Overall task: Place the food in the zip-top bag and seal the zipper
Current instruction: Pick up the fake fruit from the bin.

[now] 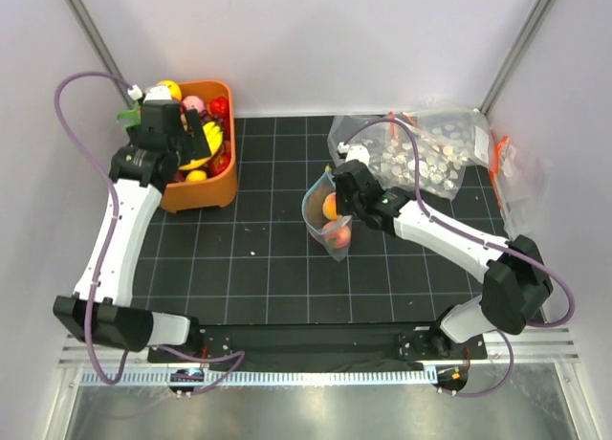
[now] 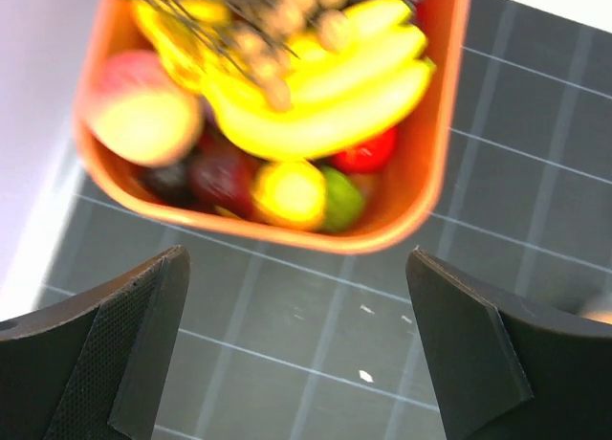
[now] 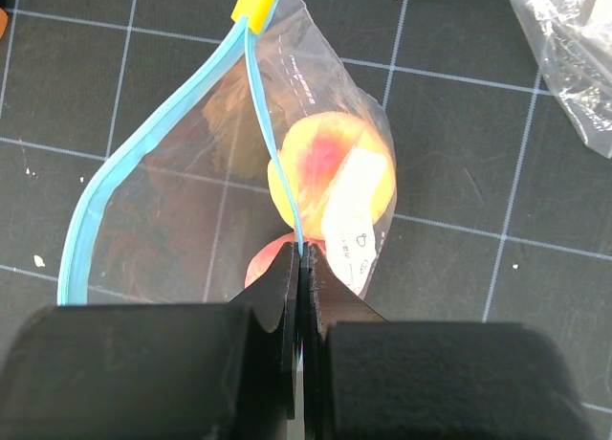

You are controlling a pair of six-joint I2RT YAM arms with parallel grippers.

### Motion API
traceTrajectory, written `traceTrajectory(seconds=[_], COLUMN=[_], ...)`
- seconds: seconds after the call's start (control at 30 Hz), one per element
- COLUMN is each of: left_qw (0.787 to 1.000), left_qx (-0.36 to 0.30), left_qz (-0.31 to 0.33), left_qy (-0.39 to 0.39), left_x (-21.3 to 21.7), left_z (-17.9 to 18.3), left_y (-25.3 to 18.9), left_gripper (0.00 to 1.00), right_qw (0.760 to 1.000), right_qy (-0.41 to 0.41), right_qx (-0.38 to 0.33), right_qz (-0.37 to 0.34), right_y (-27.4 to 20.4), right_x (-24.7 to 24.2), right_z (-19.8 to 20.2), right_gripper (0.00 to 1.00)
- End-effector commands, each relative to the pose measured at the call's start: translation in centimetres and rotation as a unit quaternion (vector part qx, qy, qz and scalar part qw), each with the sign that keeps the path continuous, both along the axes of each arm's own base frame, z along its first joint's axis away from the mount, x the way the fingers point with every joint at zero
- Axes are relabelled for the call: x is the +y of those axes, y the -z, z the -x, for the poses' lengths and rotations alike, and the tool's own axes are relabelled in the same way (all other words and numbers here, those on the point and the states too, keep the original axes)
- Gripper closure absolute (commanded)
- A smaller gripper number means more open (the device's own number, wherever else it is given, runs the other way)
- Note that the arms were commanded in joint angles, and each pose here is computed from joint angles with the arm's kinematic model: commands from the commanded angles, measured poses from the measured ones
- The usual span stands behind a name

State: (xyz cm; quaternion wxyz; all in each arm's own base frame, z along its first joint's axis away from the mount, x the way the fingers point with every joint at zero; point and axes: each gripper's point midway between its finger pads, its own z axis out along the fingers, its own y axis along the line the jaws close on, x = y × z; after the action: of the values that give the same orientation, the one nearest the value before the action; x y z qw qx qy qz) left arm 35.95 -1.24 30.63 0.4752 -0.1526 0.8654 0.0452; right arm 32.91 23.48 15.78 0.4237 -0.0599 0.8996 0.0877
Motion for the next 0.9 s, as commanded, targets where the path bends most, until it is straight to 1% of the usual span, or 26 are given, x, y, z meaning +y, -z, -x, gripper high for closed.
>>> traceTrajectory(seconds=[0.0, 0.1, 0.13, 0.17, 0.27, 0.3, 0.4, 0.47, 0.57, 0.7, 0.73, 0.83, 0.87], left_qw=[0.991, 0.988, 0.989, 0.987, 0.983, 0.978, 0.974, 0.978, 0.979, 0.978, 0.977, 0.976, 0.976], left_qx=[0.093, 0.121, 0.120, 0.135, 0.163, 0.185, 0.205, 0.196, 0.193, 0.200, 0.206, 0.211, 0.211], left_qz=[-0.090, -0.091, -0.087, -0.084, -0.084, -0.089, -0.089, -0.060, -0.037, -0.025, -0.020, -0.016, -0.014], left_qy=[-0.013, -0.017, -0.017, -0.013, -0.015, -0.017, -0.031, -0.041, -0.057, -0.053, -0.050, -0.046, -0.045], left_x=[3.9, 4.9, 4.9, 4.7, 4.9, 5.2, 6.4, 7.7, 9.3, 9.3, 9.2, 9.0, 8.9], left_z=[0.7, 0.1, -0.4, -0.8, -1.6, -1.9, -2.4, -3.2, -3.7, -4.0, -4.0, -4.0, -4.0], left_y=[1.6, 3.3, 3.9, 5.3, 7.1, 8.6, 10.4, 11.1, 11.9, 12.9, 13.3, 13.6, 13.8], left_gripper=[0.00, 0.02, 0.02, 0.03, 0.03, 0.04, 0.04, 0.07, 0.13, 0.18, 0.21, 0.26, 0.26], right_qw=[1.000, 0.999, 0.999, 0.999, 0.999, 0.999, 0.999, 0.999, 0.998, 0.998, 0.998, 0.998, 0.998], right_qy=[-0.005, -0.008, -0.008, -0.009, -0.010, -0.012, -0.013, -0.014, -0.017, -0.019, -0.019, -0.017, -0.016], right_qx=[-0.015, -0.017, -0.017, -0.018, -0.019, -0.020, -0.021, -0.019, -0.018, -0.019, -0.018, -0.021, -0.023], right_qz=[-0.023, -0.028, -0.029, -0.030, -0.034, -0.038, -0.045, -0.047, -0.053, -0.060, -0.060, -0.060, -0.061], right_y=[-0.5, -0.7, -0.6, -0.7, -0.8, -0.9, -1.0, -0.8, -1.0, -1.2, -1.2, -1.2, -1.4], right_x=[0.5, 0.5, 0.5, 0.4, 0.3, 0.4, 0.3, 0.3, 0.5, 0.6, 0.6, 0.3, 0.3], right_z=[-0.3, -0.2, -0.2, -0.1, 0.0, 0.0, 0.2, 0.3, 0.3, 0.4, 0.5, 0.6, 0.5], right_gripper=[0.99, 0.99, 0.99, 0.99, 0.99, 0.99, 0.99, 0.99, 0.99, 0.99, 0.99, 0.99, 0.99])
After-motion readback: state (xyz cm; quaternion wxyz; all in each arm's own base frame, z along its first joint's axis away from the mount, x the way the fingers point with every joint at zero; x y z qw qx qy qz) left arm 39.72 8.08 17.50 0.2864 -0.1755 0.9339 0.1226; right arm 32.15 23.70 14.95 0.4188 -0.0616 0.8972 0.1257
